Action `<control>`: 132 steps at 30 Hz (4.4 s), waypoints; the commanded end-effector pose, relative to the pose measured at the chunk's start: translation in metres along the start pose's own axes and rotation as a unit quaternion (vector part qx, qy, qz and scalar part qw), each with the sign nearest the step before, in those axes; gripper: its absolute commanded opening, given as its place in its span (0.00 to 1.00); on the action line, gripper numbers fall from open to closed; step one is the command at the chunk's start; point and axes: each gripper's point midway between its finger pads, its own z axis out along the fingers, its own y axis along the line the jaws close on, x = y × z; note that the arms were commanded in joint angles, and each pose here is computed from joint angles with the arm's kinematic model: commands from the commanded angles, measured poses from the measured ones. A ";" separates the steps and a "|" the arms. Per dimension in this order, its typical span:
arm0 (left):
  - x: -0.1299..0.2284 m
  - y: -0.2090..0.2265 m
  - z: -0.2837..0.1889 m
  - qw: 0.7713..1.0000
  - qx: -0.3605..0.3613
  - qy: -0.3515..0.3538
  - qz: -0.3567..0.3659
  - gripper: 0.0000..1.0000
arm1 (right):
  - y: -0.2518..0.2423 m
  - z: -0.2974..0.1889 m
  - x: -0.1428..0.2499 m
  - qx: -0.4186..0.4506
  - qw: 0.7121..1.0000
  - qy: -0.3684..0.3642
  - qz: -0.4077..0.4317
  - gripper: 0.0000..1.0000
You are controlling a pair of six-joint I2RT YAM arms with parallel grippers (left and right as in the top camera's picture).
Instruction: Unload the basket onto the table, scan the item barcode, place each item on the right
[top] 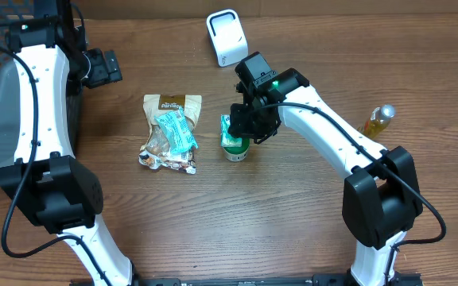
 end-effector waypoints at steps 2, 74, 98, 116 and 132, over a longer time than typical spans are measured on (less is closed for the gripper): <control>-0.006 -0.001 -0.006 1.000 0.004 -0.011 0.009 0.99 | -0.008 0.006 0.005 0.023 1.000 0.009 0.002 0.13; -0.006 -0.001 -0.006 1.000 0.004 -0.011 0.009 0.99 | 0.010 -0.263 0.077 -0.436 0.869 -0.111 -0.205 0.04; -0.006 -0.001 -0.006 1.000 0.004 -0.011 0.009 1.00 | 0.004 -0.295 0.090 -0.424 0.866 -0.166 -0.207 0.04; -0.006 -0.001 -0.006 1.000 0.004 -0.011 0.009 0.99 | 0.004 -0.295 0.090 -0.424 0.866 -0.166 -0.206 0.04; -0.006 -0.001 -0.006 1.000 0.003 -0.011 0.009 0.99 | 0.004 -0.295 0.090 -0.425 0.866 -0.165 -0.205 0.04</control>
